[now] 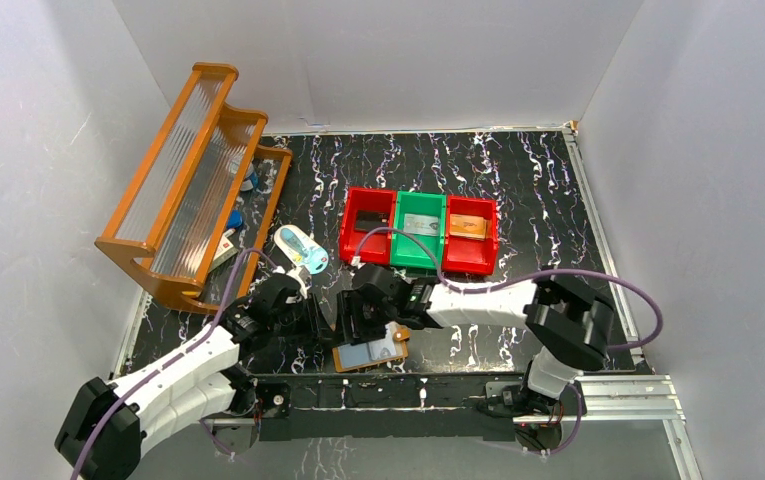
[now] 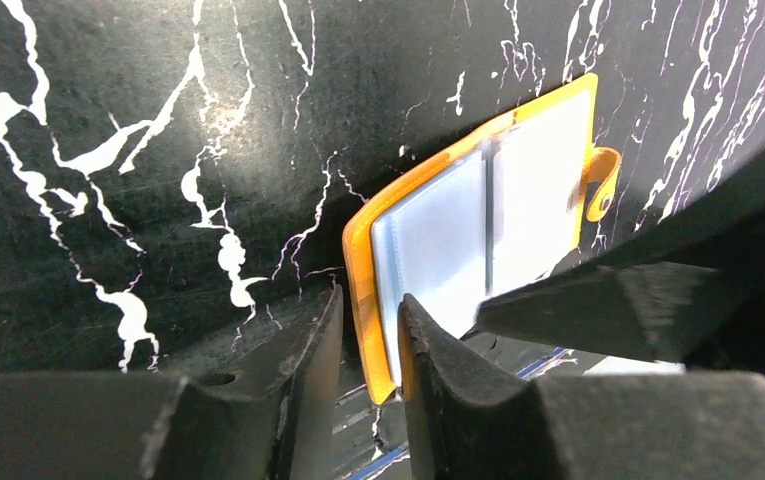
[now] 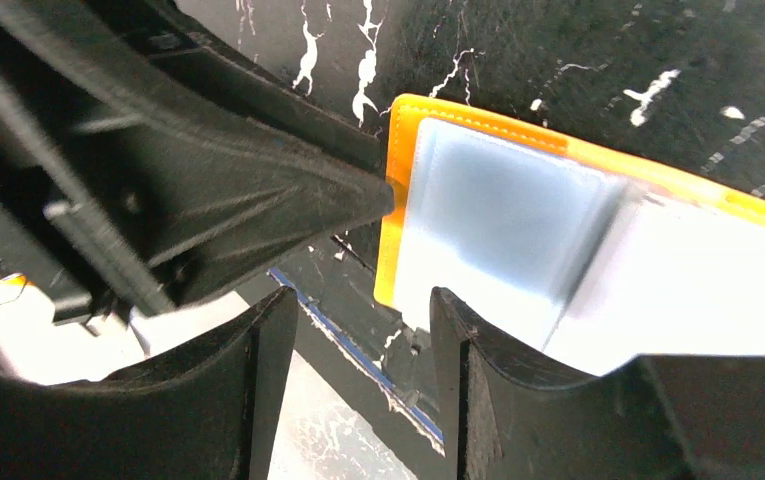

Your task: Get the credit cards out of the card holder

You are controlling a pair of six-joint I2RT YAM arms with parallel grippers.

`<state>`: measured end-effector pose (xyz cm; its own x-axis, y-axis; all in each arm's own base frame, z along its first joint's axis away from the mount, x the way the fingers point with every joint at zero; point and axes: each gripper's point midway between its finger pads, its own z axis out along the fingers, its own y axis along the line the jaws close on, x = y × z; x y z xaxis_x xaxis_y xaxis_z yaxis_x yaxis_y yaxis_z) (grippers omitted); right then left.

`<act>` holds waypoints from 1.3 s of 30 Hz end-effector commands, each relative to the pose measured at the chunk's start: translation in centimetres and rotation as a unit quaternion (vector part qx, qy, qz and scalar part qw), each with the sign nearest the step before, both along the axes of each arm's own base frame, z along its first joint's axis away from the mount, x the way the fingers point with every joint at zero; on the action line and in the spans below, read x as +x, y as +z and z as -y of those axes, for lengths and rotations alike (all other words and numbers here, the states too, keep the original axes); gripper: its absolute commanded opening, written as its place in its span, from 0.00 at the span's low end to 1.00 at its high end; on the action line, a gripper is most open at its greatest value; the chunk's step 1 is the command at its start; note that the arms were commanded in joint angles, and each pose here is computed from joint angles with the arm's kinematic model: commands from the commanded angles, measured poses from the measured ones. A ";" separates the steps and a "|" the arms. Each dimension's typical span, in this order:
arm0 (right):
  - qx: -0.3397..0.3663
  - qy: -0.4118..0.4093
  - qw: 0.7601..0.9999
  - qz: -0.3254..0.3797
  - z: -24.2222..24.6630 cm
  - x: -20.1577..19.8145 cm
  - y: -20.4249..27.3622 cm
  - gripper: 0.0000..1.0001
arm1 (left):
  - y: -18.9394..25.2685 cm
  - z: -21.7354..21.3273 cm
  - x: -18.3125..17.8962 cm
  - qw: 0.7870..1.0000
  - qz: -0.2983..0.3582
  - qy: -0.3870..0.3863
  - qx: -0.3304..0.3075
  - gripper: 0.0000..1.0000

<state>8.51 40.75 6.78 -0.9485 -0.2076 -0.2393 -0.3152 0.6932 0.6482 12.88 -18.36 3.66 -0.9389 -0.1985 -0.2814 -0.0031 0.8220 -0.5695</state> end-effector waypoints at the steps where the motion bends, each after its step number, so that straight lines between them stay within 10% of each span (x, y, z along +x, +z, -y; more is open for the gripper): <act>1: 0.011 -0.048 0.997 0.064 1.4 2.0 3.2 0.60 | 1.2 -0.4 0.3 1.000 0.010 0.011 0.008 0.28; 18: -0.130 -0.117 0.982 0.068 7.7 3.3 -1.6 0.60 | 8.2 3.7 1.2 0.990 0.077 -0.070 -0.100 0.50; 39: -0.199 -0.113 0.970 0.083 8.3 3.9 -1.5 0.63 | -1.3 0.9 -0.8 0.999 -0.040 -0.024 -0.001 0.42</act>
